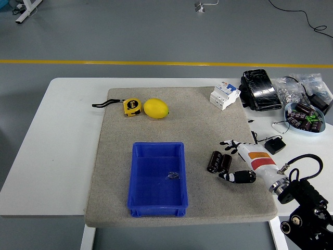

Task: Pick up the battery,place it into the box

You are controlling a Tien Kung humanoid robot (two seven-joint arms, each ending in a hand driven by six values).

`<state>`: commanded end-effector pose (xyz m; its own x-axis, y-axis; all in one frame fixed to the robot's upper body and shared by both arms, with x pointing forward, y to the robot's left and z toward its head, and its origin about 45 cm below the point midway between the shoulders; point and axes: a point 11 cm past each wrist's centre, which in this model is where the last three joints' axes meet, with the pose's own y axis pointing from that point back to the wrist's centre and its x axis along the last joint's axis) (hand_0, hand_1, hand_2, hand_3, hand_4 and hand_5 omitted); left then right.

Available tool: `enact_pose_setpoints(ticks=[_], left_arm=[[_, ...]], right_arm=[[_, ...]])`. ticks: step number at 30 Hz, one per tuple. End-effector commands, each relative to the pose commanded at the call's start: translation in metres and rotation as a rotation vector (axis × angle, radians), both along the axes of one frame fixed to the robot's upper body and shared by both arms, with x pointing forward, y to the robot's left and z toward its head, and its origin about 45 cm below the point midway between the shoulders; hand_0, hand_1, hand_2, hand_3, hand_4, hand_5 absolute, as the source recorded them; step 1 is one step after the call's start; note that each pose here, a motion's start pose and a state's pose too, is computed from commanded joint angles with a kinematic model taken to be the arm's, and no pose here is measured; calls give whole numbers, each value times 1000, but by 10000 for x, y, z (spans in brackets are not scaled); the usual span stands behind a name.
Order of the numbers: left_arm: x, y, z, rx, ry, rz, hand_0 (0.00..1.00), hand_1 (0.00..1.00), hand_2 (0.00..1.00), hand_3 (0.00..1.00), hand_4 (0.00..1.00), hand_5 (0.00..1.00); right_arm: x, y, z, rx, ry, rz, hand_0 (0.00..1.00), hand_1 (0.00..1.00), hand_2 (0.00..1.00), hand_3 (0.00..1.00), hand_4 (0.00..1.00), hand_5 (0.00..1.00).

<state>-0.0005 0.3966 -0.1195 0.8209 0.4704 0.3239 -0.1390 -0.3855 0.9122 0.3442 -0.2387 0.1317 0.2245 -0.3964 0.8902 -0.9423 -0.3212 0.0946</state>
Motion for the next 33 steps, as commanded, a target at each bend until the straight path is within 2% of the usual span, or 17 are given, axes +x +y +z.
enact_pose_setpoints(ticks=[16,17,22,23,28,29,33], left_arm=[[18,-17,-6,-10,6,-8,732,719,759,684,720,667],[19,-18,-6,-11,6,-8,732,719,760,684,720,668],[22,-18,-6,-12,7,-9,732,719,760,684,720,668],[22,-17,-6,-12,8,-10,732,719,759,684,719,667],[20,-19,-7,-14,9,-10,732,719,759,684,719,667],[20,-20,-7,-14,9,-11,730,719,759,683,721,670],[31,-23,-7,-16,10,-13,730,719,759,683,721,670]], right_arm=[[-14,43,-54,39,-14,-2,488,563,657,771,998,208],[-14,48,-55,41,-15,-2,450,552,645,753,998,168],[-10,56,-72,50,-14,-5,450,552,645,753,998,168],[-8,55,-79,52,-13,-6,413,529,608,742,998,135],[-9,45,-96,56,-13,-12,413,529,608,742,998,135],[-9,43,-96,59,-14,-14,367,506,583,727,998,117],[-11,48,-88,58,-19,-10,367,506,583,727,998,117]])
